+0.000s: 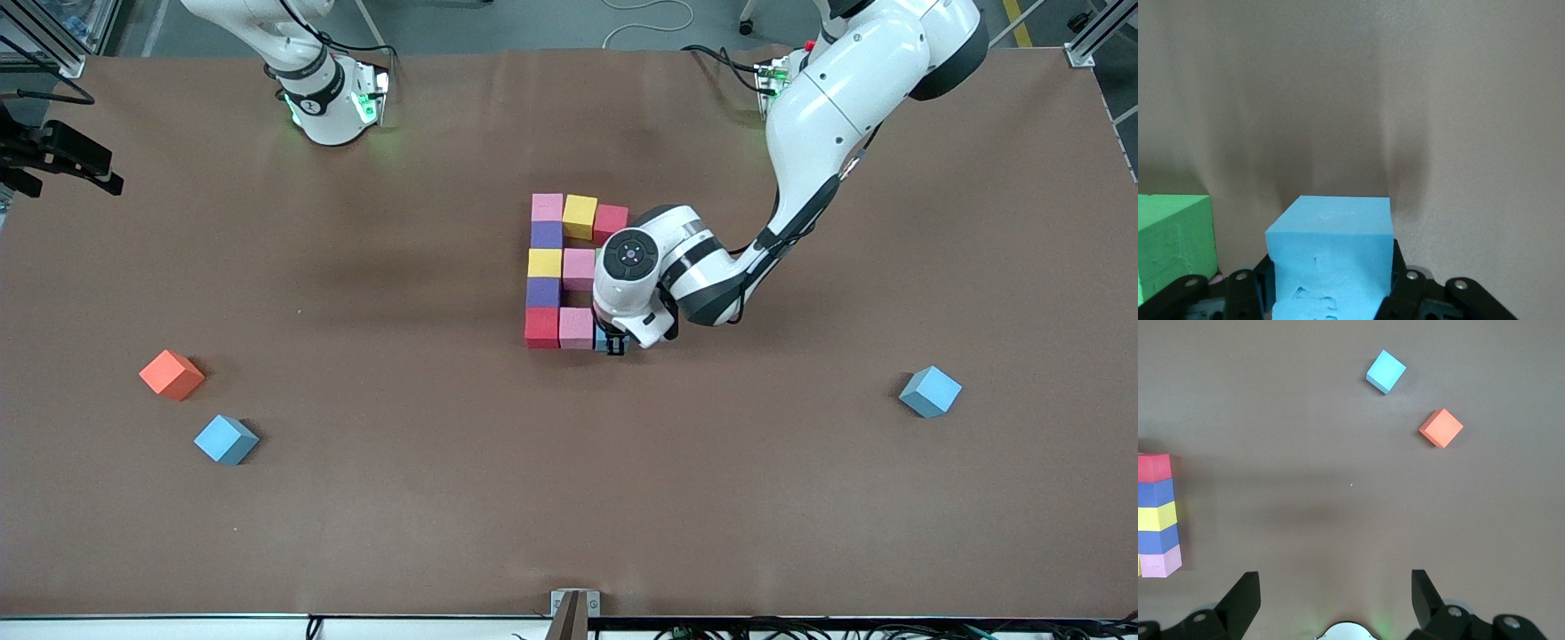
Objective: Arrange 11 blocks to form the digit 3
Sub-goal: 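Lower the light blue block beside the pink block and open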
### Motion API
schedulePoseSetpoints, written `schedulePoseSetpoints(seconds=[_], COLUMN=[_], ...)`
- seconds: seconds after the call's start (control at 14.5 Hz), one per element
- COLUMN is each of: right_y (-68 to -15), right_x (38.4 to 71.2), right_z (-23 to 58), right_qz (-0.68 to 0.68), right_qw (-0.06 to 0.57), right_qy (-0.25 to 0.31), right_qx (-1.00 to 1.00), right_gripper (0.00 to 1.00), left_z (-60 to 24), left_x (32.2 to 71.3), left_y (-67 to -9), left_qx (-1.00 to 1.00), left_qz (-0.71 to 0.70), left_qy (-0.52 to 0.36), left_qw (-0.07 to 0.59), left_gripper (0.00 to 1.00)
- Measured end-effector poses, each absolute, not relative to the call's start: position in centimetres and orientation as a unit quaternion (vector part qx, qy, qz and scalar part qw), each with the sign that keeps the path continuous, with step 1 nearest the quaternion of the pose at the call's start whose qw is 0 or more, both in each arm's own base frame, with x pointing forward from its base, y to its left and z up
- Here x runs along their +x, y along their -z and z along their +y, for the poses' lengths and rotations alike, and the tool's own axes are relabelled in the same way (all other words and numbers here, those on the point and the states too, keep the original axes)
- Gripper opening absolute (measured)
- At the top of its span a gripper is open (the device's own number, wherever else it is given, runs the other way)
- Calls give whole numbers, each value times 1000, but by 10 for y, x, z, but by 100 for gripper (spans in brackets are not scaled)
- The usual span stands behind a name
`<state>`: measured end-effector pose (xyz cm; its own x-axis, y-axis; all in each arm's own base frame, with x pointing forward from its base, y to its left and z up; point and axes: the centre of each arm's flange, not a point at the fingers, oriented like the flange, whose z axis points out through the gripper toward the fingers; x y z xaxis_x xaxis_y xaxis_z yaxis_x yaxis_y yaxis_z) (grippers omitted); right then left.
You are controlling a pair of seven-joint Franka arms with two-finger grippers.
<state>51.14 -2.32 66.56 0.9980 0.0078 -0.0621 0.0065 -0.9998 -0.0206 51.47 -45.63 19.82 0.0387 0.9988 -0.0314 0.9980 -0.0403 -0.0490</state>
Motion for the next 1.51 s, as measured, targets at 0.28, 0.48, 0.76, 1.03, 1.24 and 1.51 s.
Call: schedulePoseSetpoints(seconds=[0.28, 0.48, 0.76, 1.03, 1.24, 1.51], right_y=[-666, -666, -666, -666, -666, -666], right_x=[511, 511, 511, 511, 511, 511], right_z=[-23, -23, -23, -23, -23, -23], right_qz=[-4, -4, -4, -4, -4, -4], right_qw=[10, 10, 10, 10, 10, 10], right_qy=[-31, -31, -31, -31, -32, -32], right_qx=[-999, -999, -999, -999, -999, -999], right_gripper=[100, 100, 100, 100, 100, 100], left_z=[-464, -467, -467, -467, -468, -474], left_x=[511, 510, 510, 510, 515, 524], left_y=[-198, -198, -198, -198, -203, -246], left_qx=[-723, -724, -723, -724, -722, -734], left_qz=[-690, -689, -690, -689, -691, -679], left_qy=[-31, -32, -33, -33, -32, -28], left_qw=[6, 5, 6, 6, 0, -1], left_gripper=[61, 61, 61, 77, 100, 100])
